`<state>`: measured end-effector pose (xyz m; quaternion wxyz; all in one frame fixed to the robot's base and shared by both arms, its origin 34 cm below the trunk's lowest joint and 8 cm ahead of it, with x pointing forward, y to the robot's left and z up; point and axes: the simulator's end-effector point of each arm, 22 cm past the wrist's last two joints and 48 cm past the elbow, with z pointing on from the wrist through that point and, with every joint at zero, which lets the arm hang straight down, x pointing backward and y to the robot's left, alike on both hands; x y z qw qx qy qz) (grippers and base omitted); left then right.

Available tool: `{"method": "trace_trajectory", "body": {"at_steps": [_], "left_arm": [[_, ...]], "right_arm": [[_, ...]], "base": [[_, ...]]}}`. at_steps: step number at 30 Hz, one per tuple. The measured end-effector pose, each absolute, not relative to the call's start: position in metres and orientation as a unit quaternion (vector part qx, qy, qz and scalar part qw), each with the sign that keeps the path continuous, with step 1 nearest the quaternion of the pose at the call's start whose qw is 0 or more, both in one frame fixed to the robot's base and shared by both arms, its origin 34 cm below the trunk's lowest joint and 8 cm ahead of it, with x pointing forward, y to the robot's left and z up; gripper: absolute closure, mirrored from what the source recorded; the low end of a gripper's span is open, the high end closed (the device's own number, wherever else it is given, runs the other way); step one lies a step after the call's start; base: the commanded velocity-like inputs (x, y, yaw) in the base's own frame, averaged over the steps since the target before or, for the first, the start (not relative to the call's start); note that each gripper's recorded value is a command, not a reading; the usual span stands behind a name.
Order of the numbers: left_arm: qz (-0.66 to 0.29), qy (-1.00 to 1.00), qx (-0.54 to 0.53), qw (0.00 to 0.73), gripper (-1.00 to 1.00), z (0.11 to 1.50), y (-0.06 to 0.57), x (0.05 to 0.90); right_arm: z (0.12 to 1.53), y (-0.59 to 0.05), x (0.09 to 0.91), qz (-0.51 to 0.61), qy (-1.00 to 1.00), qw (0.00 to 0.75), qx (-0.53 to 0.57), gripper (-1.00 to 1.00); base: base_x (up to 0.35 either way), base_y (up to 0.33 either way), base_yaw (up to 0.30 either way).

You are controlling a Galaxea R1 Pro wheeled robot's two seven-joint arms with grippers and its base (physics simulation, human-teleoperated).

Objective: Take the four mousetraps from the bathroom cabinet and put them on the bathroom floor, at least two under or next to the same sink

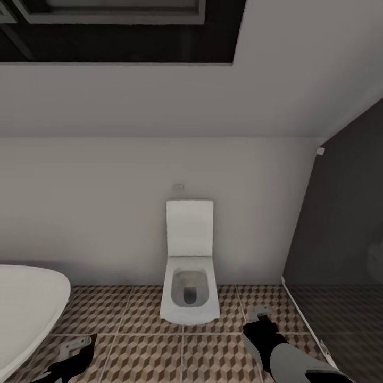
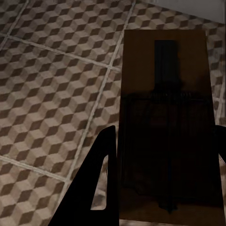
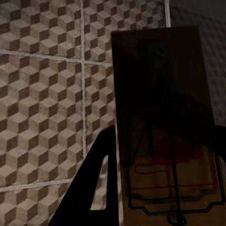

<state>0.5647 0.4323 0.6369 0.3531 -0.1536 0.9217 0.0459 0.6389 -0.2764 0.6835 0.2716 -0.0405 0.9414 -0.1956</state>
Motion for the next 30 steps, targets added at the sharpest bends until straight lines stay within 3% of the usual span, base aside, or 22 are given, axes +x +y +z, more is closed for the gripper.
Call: {"method": "trace_trajectory", "body": {"at_steps": [19,30], "left_arm": [[0.046,0.922,-0.154,0.353,1.0,0.637,0.4321,0.5649],[0.047,0.921,-0.154,0.354,1.0,0.6372,0.4333,0.5652]], "right_arm": [[0.6835,-0.2765,0.6388,-0.196,0.941,0.272,-0.04,1.0],[0.6833,-0.2767,0.639,-0.196,0.941,0.271,-0.04,1.0]], "base": [[0.237,-0.171,0.002],[0.048,-0.034,0.0]]}}
